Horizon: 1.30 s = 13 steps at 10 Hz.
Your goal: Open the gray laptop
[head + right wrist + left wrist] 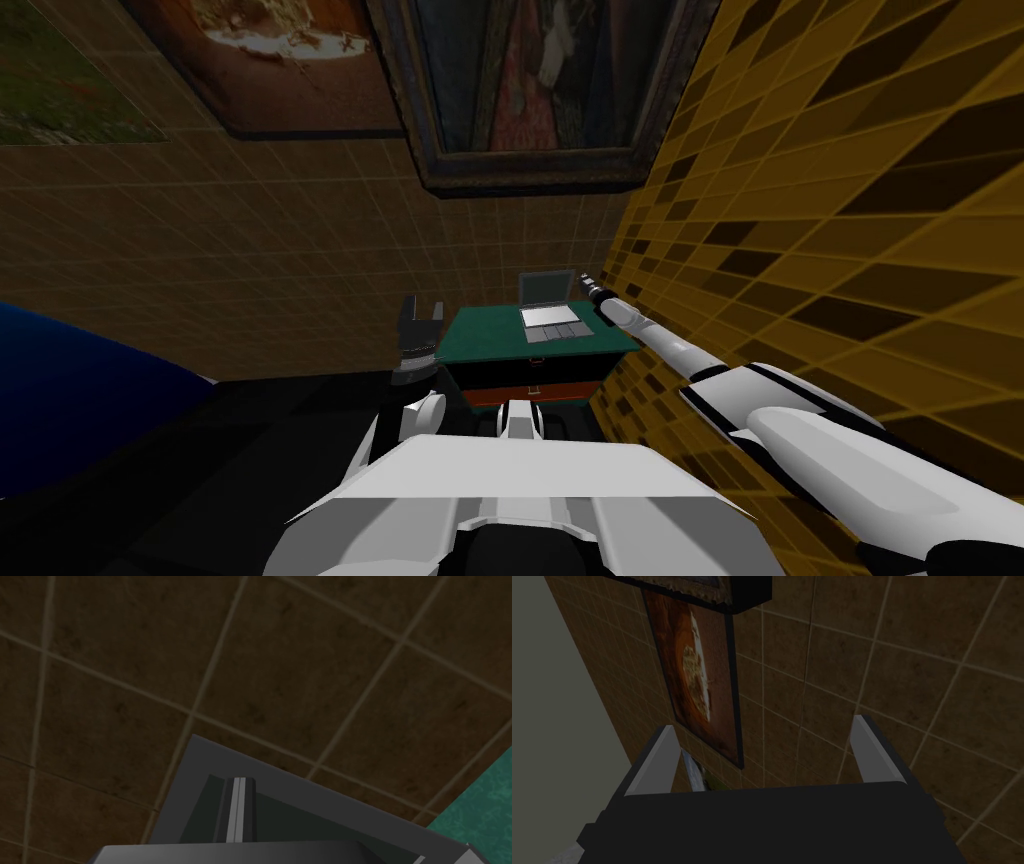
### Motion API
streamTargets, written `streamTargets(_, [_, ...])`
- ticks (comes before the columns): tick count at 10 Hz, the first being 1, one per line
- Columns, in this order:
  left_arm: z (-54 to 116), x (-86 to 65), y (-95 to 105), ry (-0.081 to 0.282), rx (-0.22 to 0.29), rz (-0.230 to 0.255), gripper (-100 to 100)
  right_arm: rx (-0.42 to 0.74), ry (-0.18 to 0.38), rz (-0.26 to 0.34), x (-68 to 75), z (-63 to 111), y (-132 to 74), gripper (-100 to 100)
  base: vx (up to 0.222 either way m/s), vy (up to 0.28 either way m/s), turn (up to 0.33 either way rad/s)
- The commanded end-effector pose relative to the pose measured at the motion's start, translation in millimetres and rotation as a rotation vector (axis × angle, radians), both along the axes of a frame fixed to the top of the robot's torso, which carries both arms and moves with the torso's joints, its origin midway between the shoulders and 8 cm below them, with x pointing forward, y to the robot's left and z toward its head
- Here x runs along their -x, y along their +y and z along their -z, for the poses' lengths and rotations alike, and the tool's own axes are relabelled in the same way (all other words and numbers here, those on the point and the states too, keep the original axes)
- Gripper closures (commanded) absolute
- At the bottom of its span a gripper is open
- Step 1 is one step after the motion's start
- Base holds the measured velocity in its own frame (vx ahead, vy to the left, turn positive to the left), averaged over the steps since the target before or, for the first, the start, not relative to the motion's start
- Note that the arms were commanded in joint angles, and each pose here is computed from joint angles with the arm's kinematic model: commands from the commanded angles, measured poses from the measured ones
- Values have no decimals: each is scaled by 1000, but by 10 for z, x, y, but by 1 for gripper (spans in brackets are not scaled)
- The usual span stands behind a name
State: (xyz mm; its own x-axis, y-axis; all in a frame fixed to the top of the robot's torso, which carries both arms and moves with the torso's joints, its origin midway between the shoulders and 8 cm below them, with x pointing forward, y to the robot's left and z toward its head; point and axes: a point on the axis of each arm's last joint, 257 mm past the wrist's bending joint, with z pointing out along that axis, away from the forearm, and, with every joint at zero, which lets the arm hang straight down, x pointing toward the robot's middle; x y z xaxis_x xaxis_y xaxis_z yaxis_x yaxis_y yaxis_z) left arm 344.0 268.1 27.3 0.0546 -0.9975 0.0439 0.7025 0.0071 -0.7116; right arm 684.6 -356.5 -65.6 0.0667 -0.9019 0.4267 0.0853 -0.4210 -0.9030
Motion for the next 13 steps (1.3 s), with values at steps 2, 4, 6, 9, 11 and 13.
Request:
streamTargets(2, [0,0,-1,0,0,0,0,-60,33,-4,-33,38,-10,-100,-73,130,39])
streamTargets(4, [-1,0,-1,0,1,0,0,-115,59,-6,-58,71,-22,-100,-93,209,23])
streamTargets(6, [-1,0,-1,0,0,0,0,-182,88,-9,-84,107,-31,-100,-94,179,31])
streamTargets(9, [0,0,-1,0,0,0,0,-218,103,-11,-98,124,-33,-100,-44,129,10])
streamTargets(11, [0,0,0,0,0,0,0,-293,131,-17,-123,149,-30,-100,-32,112,29])
streamTargets(13, [-1,0,-1,0,0,0,0,-369,158,-25,-148,160,-17,-100,-78,210,27])
